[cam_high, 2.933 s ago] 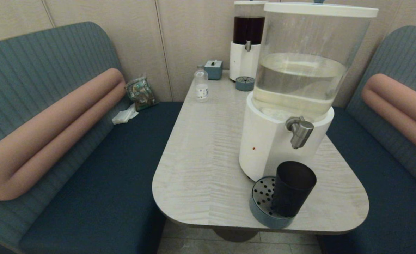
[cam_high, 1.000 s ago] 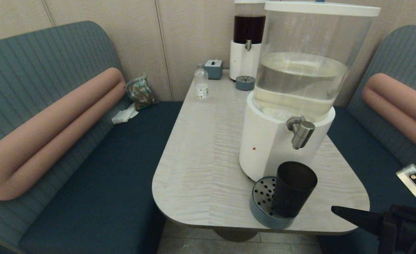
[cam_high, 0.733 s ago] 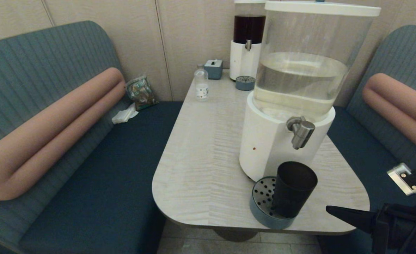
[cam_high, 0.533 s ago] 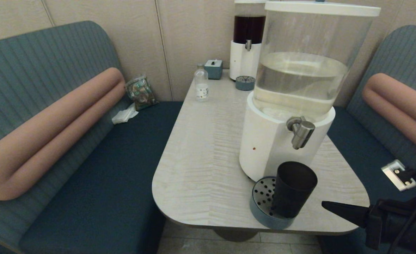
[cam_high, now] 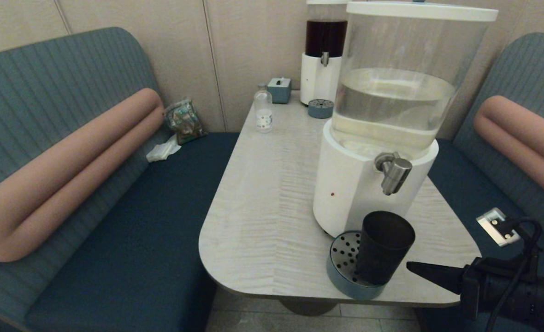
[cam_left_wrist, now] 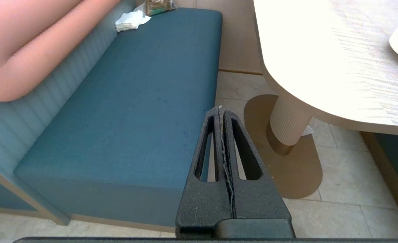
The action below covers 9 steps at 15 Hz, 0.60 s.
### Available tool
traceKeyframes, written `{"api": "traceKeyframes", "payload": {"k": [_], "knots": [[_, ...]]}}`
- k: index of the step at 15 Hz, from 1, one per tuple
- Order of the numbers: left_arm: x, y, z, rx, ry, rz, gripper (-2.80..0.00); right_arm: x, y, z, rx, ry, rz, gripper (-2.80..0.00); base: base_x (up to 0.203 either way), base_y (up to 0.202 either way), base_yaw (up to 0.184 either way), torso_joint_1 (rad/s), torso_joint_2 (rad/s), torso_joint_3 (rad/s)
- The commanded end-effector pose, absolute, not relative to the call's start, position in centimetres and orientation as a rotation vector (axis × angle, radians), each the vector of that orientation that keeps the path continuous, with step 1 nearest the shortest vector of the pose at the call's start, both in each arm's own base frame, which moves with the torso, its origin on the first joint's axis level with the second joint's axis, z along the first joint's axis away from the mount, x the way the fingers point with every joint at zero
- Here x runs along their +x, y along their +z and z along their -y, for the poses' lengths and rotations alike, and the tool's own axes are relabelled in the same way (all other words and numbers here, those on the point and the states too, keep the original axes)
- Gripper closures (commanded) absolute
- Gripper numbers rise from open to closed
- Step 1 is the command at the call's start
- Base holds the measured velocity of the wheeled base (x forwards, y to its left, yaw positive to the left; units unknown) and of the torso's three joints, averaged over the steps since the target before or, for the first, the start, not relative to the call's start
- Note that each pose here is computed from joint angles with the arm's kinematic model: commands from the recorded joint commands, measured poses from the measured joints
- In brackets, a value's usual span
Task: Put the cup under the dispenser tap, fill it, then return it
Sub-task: Turn on the faucet
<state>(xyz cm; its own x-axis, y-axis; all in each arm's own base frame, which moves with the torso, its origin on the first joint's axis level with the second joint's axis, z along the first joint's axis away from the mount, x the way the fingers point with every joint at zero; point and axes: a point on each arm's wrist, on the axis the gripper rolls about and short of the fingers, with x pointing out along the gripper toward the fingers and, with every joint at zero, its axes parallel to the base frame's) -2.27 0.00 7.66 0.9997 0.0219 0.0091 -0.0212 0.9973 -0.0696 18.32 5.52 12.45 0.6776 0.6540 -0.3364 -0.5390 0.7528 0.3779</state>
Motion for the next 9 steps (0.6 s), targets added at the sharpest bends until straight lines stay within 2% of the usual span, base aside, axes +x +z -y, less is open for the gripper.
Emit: {"api": "traceKeyframes", "payload": {"k": [1,9], "knots": [[-2.27,7.66,0.00,-0.071,0.023,0.010,0.00,18.58,12.43,-5.61,0.258,0.683,-0.476,0.00,0.000,0.000,0.000,0.000,0.00,0.000],[-2.27,7.66,0.00,-0.071,0.023,0.010,0.00,19.18,12.29,-5.76,0.259,0.681,-0.486,0.00,0.000,0.000,0.000,0.000,0.00,0.000]]}}
